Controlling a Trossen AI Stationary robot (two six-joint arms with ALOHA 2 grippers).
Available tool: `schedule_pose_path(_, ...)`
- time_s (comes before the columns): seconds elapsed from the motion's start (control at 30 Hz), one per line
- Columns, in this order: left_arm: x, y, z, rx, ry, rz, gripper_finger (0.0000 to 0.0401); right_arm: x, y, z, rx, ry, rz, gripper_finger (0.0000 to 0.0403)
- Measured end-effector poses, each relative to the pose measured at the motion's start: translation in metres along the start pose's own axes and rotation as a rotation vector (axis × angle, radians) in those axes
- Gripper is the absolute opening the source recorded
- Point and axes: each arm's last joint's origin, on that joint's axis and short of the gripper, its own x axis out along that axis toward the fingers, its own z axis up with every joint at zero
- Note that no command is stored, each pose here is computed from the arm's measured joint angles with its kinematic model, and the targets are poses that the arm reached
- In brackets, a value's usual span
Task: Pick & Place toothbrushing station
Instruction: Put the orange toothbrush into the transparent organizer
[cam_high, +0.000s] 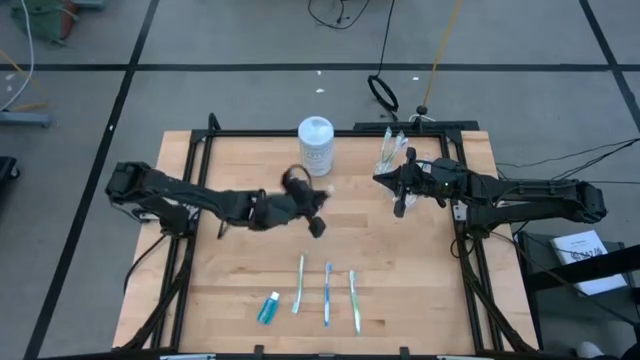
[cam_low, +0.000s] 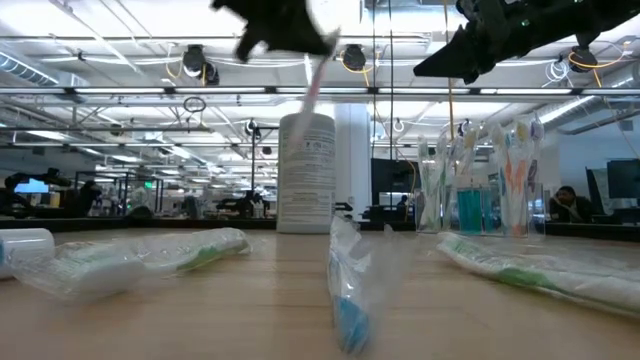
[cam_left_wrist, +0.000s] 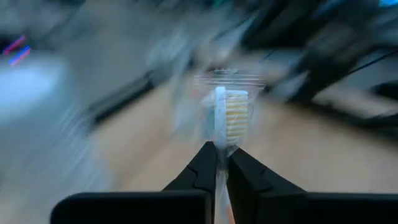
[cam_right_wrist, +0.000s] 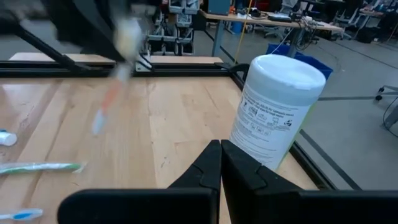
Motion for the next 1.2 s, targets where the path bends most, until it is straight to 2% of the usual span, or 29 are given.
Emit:
schedule_pose_path(0.07,0.005,0.000,0.020,0.023,-0.149,-0.131,0.0009,0.000,0.000,0.000,0.000,0.000,0.000,0.0000)
schedule_pose_path(0.13,0.009,0.004,0.035,0.040,-0.280,-0.208,0.0007,0.000,0.000,-0.001,0.003,0.015,0.001,0.0000)
schedule_pose_path(0.23,0.018,0.014,0.043,0.075,-0.357,-0.188,0.0019,-0.009,0.000,-0.005,-0.014,0.070,0.006,0.0000)
schedule_pose_path(0.37,0.042,0.038,0.042,0.078,-0.352,-0.133,0.0023,-0.032,-0.004,-0.009,0.029,0.131,-0.037,0.0000)
schedule_pose_path(0.5,0.077,0.061,0.032,0.051,-0.361,-0.213,0.0007,-0.051,-0.006,-0.015,0.123,0.186,-0.051,0.0000)
schedule_pose_path(0.63,0.110,0.083,0.022,0.021,-0.511,-0.263,0.0013,-0.057,-0.006,-0.017,0.127,0.200,-0.054,0.0000)
schedule_pose_path(0.77,0.138,0.101,0.016,0.033,-0.646,-0.251,0.0022,-0.056,-0.006,-0.016,0.093,0.197,-0.051,0.0000)
schedule_pose_path(0.9,0.172,0.107,0.013,0.050,-0.668,-0.232,0.0007,-0.056,-0.006,-0.016,0.070,0.198,-0.049,0.0000)
schedule_pose_path(1.03,0.200,0.108,0.008,0.068,-0.653,-0.276,0.0011,-0.056,-0.006,-0.016,0.069,0.198,-0.049,0.0000)
schedule_pose_path(1.13,0.204,0.104,0.004,0.054,-0.633,-0.286,0.0020,-0.056,-0.006,-0.016,0.068,0.195,-0.059,0.0000)
schedule_pose_path(1.2,0.199,0.099,0.007,0.049,-0.622,-0.311,0.0017,-0.054,-0.008,-0.014,0.044,0.175,-0.107,0.0001)
